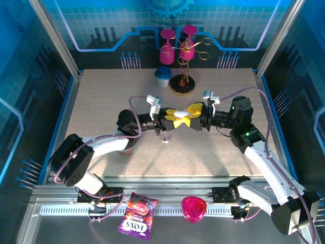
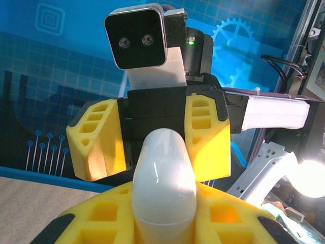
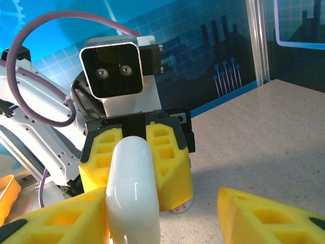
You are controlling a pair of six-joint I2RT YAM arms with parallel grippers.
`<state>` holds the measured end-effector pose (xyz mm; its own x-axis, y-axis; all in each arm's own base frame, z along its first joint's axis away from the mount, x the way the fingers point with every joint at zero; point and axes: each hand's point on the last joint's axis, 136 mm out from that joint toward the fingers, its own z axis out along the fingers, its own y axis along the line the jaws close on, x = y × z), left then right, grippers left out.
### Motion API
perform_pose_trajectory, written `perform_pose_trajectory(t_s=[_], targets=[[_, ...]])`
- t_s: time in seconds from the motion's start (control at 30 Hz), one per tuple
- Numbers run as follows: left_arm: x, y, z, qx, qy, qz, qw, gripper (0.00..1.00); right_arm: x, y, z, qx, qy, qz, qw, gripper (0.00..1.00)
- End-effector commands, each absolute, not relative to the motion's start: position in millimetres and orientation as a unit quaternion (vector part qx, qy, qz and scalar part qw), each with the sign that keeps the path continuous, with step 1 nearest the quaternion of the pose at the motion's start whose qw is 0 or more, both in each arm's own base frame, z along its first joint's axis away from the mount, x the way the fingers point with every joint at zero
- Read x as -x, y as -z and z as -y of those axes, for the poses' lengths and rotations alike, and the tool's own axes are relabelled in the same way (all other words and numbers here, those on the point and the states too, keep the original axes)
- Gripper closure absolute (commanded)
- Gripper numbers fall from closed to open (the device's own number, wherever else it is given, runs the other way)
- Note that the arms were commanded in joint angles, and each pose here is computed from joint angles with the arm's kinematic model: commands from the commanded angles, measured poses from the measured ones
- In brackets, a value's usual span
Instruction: Insert the wireless bluetooth earbuds into the charging case
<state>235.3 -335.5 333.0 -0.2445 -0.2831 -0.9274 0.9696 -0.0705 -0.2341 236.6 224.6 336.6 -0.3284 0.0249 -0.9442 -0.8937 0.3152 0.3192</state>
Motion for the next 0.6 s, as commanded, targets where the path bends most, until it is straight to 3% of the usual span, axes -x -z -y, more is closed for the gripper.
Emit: perform_pose_trajectory(t_s=[0.0, 0.27, 0.5, 0.53, 0.57], targets=[[-211, -343, 335, -0.423, 0.627, -0.415, 0.506, 0.83, -265, -338, -214, 0.277, -0.441, -0.688, 0.505, 0.45], [-212, -329, 333, -0.433, 0.607, -0.414, 0.523, 0.81, -275, -343, -209, 0.249, -0.452, -0.689, 0.509, 0.30], [-221, -317, 329, -0.432, 0.589, -0.424, 0.535, 0.82, -281, -341, -204, 0.227, -0.447, -0.698, 0.511, 0.06], [-225, -314, 327, -0.428, 0.581, -0.427, 0.545, 0.83, -282, -339, -203, 0.221, -0.445, -0.700, 0.513, 0.00], [-233, -312, 323, -0.418, 0.571, -0.434, 0.557, 0.87, -285, -338, -199, 0.209, -0.439, -0.704, 0.518, 0.00]])
